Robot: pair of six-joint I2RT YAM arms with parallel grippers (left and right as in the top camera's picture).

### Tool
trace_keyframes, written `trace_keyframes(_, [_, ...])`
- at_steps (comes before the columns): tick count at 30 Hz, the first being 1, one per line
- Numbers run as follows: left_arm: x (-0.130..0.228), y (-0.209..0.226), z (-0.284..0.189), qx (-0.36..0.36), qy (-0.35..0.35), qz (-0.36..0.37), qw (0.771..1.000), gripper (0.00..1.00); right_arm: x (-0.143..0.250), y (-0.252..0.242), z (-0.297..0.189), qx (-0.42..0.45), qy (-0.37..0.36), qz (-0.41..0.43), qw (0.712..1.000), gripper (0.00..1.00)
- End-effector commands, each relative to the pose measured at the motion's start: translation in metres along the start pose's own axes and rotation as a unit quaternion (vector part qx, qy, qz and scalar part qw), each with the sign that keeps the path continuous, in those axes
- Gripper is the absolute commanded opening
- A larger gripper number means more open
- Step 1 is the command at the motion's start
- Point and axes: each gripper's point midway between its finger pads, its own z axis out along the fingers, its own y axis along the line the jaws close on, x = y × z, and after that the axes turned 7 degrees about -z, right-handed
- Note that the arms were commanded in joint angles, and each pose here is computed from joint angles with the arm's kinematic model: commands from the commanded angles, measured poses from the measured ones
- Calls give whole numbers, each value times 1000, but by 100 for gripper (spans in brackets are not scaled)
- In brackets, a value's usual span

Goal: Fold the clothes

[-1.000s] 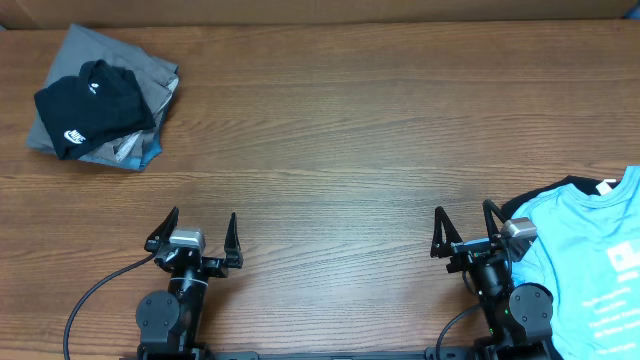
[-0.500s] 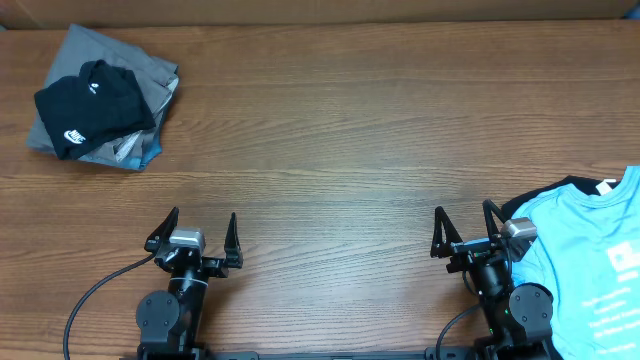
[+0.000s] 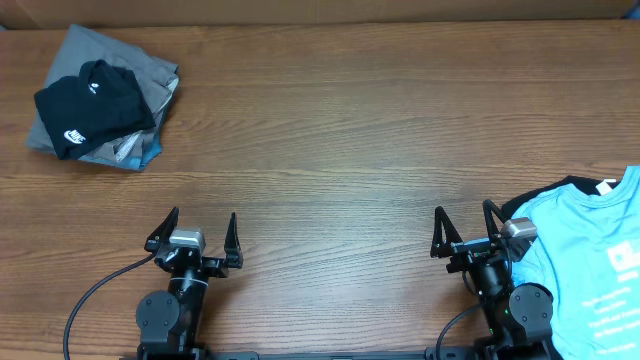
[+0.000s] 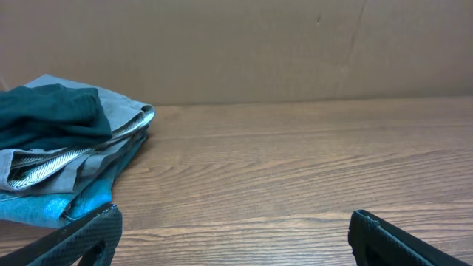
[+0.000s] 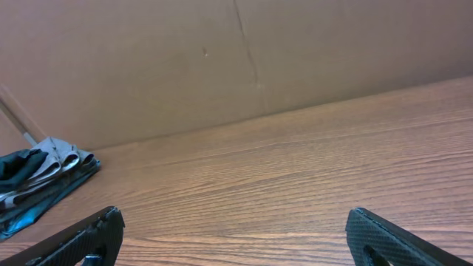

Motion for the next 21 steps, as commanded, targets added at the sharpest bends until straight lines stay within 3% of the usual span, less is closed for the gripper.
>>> trace_keyframes(1, [0,2,0,-8,-3,1,1000,100,1,-3,0,6,-4,0,1000,100])
trace_keyframes(7, [1,-9,0,24,1,-14,1000,100,1,13,0,-41,-2,0,999,100])
trace_keyframes(11, [-2,-13,-1,37,1,-141,989,100,1,29,-3,-86,5,31,996,100])
trace_keyframes(13, [-5,-19,-1,53,0,-169,984,100,-2,34,-4,-98,5,44,994,100])
trace_keyframes(16, [-15,-37,-6,103,-1,-163,981,100,-12,41,-8,-114,7,44,992,100])
trace_keyframes(21, [-60,-45,-18,116,-38,-143,982,100,-25,44,-18,-105,46,38,993,100])
